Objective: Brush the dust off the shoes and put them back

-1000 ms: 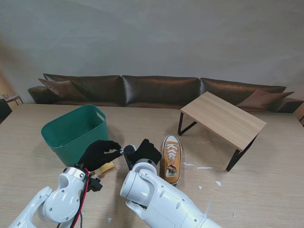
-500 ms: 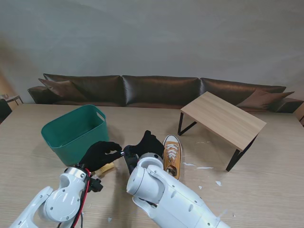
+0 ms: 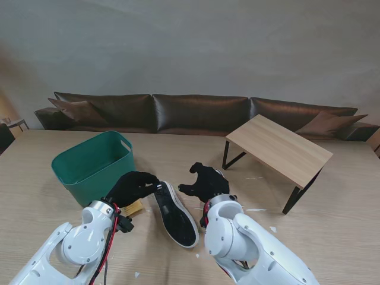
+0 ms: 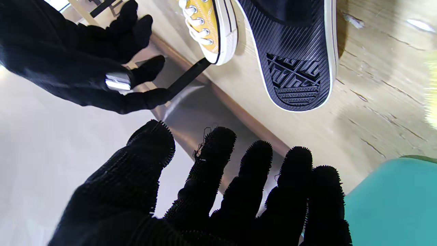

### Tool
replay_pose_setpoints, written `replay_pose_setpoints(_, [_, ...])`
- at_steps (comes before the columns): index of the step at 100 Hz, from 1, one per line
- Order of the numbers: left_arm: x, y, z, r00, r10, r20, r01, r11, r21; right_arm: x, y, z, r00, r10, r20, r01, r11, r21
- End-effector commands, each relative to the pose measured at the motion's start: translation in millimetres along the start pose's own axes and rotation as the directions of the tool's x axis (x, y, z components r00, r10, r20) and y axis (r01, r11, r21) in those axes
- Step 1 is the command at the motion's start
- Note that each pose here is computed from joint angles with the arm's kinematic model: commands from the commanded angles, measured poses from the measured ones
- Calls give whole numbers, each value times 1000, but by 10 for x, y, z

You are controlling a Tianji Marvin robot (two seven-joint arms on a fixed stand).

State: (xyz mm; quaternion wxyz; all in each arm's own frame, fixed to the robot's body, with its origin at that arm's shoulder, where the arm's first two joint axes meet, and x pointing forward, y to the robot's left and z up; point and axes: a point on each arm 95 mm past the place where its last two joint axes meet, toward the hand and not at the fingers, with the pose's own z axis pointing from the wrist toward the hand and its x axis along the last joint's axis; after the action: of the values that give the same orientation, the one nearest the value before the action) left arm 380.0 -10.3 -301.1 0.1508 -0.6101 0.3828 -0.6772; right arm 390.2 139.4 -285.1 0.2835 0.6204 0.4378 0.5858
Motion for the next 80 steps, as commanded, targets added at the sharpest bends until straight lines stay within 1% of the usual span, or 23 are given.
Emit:
replay_pose_setpoints(1, [12, 19, 18, 1000, -4, -5, 4, 1000, -21, -107, -34, -98, 1000, -10, -1, 10, 999, 30])
replay_pose_setpoints(26, [2, 50, 25, 1000, -1, 2, 1, 1000, -25, -411, 84, -375, 993, -44, -110, 51, 997, 63])
replay_pose_setpoints(35, [2, 58, 21, 1000, 1, 5, -1, 1000, -27, -519, 112, -444, 987, -73, -145, 85, 993, 78])
replay_pose_setpoints(47, [-3, 72, 11, 1000, 1, 14, 0, 1000, -31, -638, 125, -501, 974, -136, -180, 155, 983, 96])
replay_pose_setpoints(60, [-22, 95, -8, 1000, -2, 24, 2, 1000, -29, -734, 81, -524, 962, -183, -203, 211, 970, 122])
replay_pose_setpoints(80, [-36, 114, -39, 999, 1, 36, 0, 1000, -25, -879, -62, -552, 953, -215, -211, 251, 955, 160])
